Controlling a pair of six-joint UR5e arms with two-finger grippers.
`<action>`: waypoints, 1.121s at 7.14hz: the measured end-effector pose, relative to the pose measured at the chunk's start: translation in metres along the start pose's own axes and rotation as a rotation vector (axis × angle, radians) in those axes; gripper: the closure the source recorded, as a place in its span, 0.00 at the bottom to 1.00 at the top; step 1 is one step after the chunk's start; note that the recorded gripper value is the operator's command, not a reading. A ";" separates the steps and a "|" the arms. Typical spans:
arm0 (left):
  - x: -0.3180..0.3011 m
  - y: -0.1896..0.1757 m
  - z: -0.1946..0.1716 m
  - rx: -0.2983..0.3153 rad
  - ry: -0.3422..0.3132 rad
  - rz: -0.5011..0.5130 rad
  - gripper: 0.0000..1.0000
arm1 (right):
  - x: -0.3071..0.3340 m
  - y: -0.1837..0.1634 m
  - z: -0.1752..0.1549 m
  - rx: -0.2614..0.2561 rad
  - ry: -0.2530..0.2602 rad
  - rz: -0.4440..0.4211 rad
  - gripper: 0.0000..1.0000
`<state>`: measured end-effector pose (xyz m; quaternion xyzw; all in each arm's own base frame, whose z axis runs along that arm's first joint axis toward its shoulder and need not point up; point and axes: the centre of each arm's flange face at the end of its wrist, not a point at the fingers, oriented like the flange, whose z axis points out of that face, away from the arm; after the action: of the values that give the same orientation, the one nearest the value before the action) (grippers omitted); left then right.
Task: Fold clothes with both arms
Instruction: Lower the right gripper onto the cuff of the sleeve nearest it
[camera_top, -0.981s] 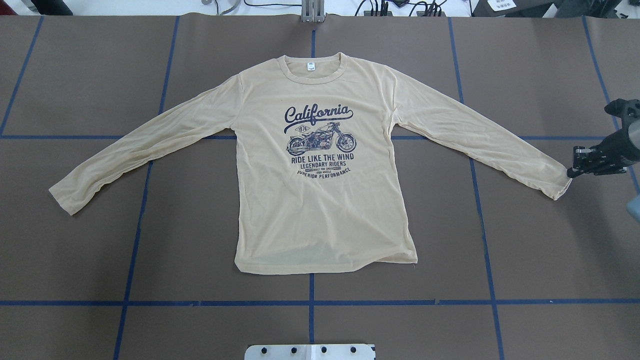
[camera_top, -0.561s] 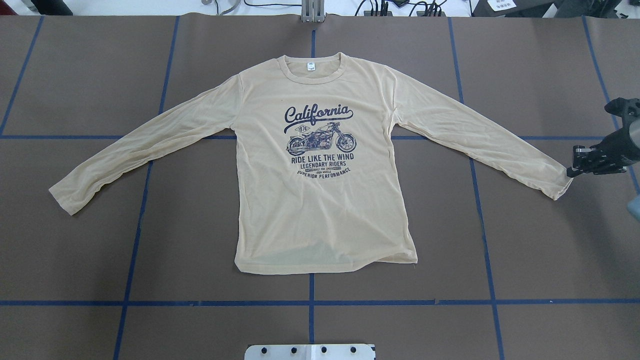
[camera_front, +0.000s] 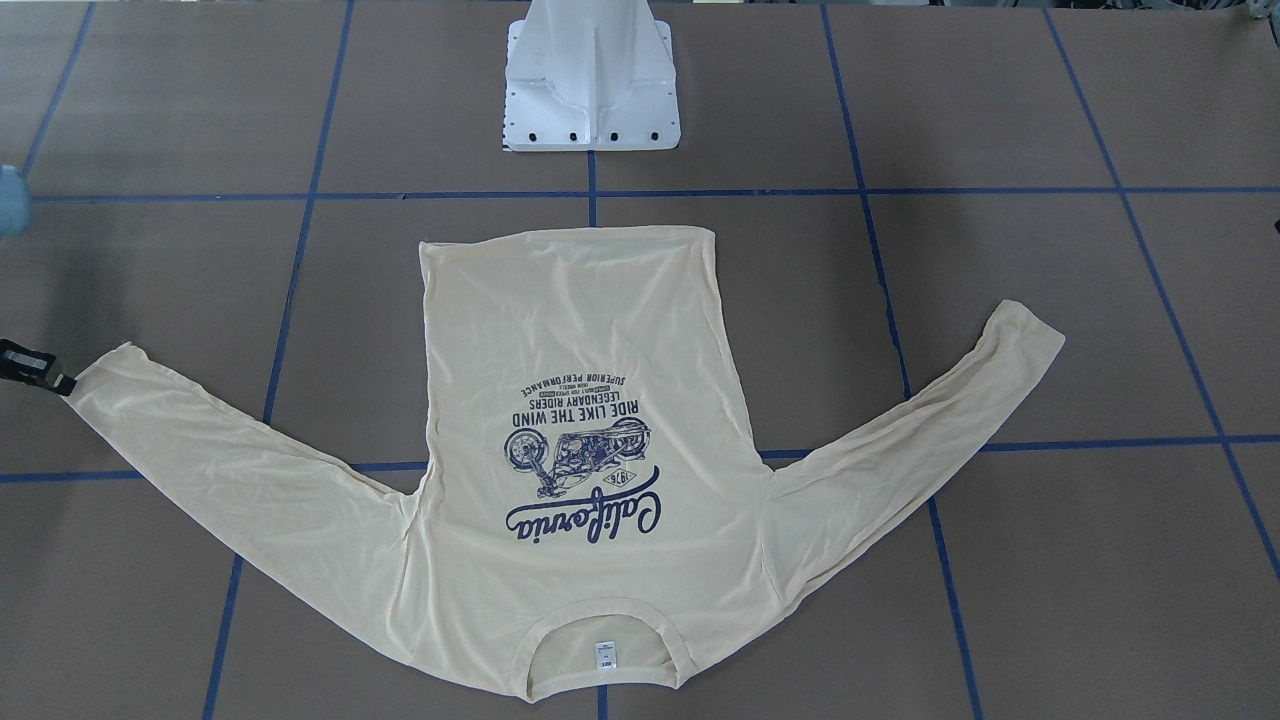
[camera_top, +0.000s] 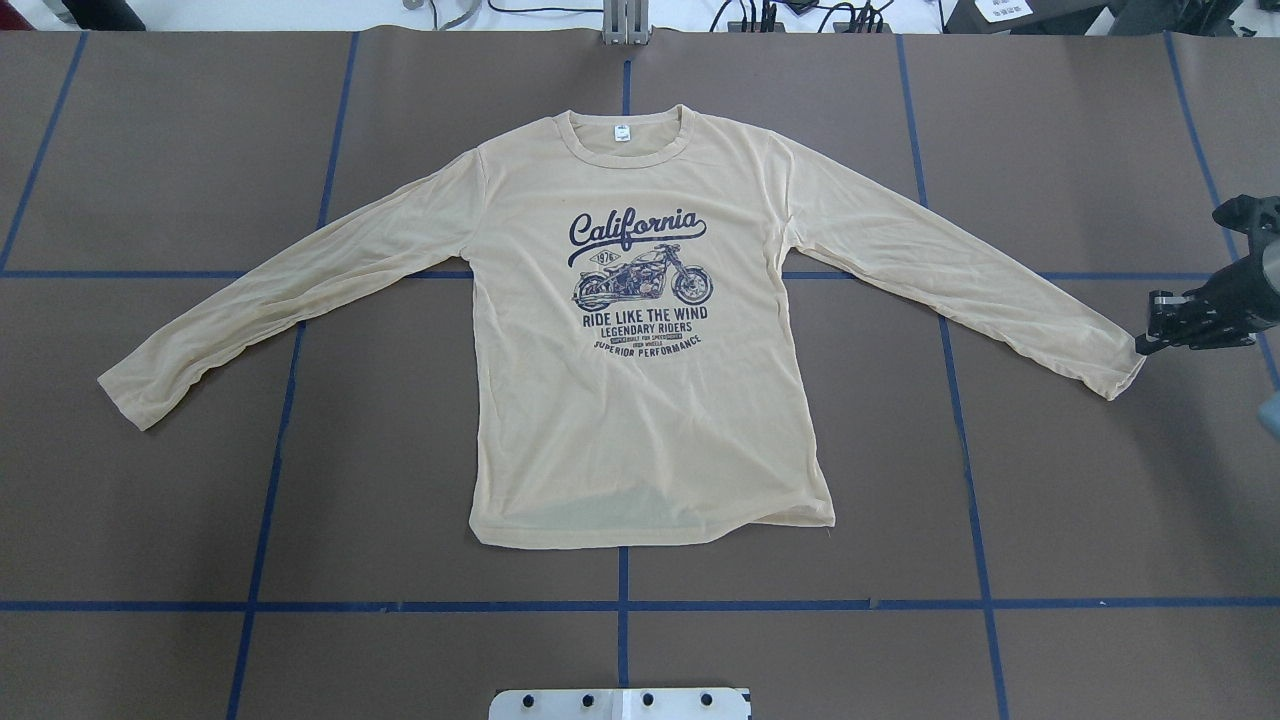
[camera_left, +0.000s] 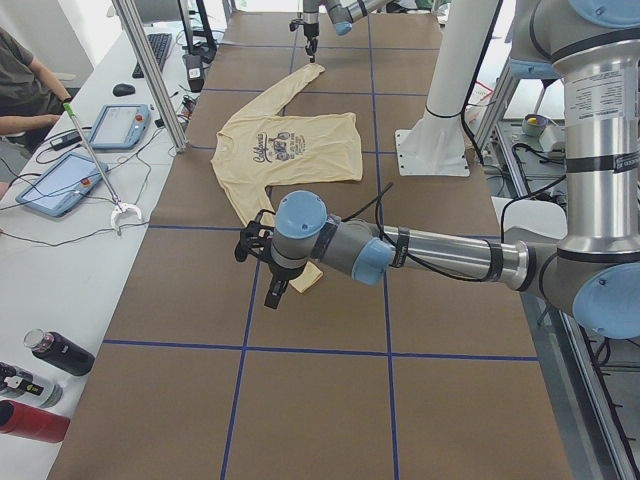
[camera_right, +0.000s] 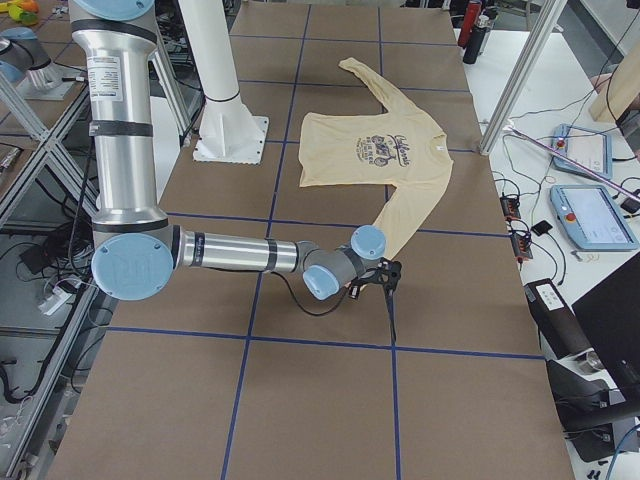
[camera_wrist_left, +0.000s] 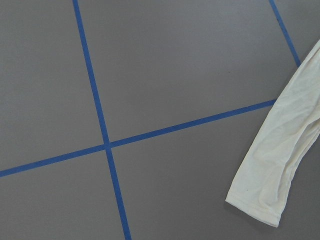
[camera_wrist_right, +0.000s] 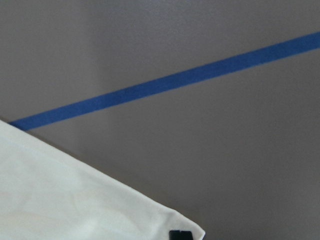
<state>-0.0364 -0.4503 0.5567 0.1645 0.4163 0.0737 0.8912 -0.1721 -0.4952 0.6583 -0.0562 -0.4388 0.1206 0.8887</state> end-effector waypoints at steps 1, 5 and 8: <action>0.000 0.001 0.000 -0.001 0.000 -0.001 0.01 | 0.003 -0.001 0.001 0.007 0.010 0.003 0.28; 0.000 0.002 0.000 -0.001 0.000 -0.001 0.01 | 0.006 -0.002 0.004 0.017 0.023 0.005 0.32; 0.000 0.002 0.000 -0.001 0.000 -0.001 0.01 | 0.003 -0.004 0.006 0.012 0.025 0.007 0.41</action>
<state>-0.0366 -0.4488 0.5574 0.1641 0.4163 0.0735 0.8913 -0.1743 -0.4981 0.6649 -0.0538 -0.4267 0.1255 0.8940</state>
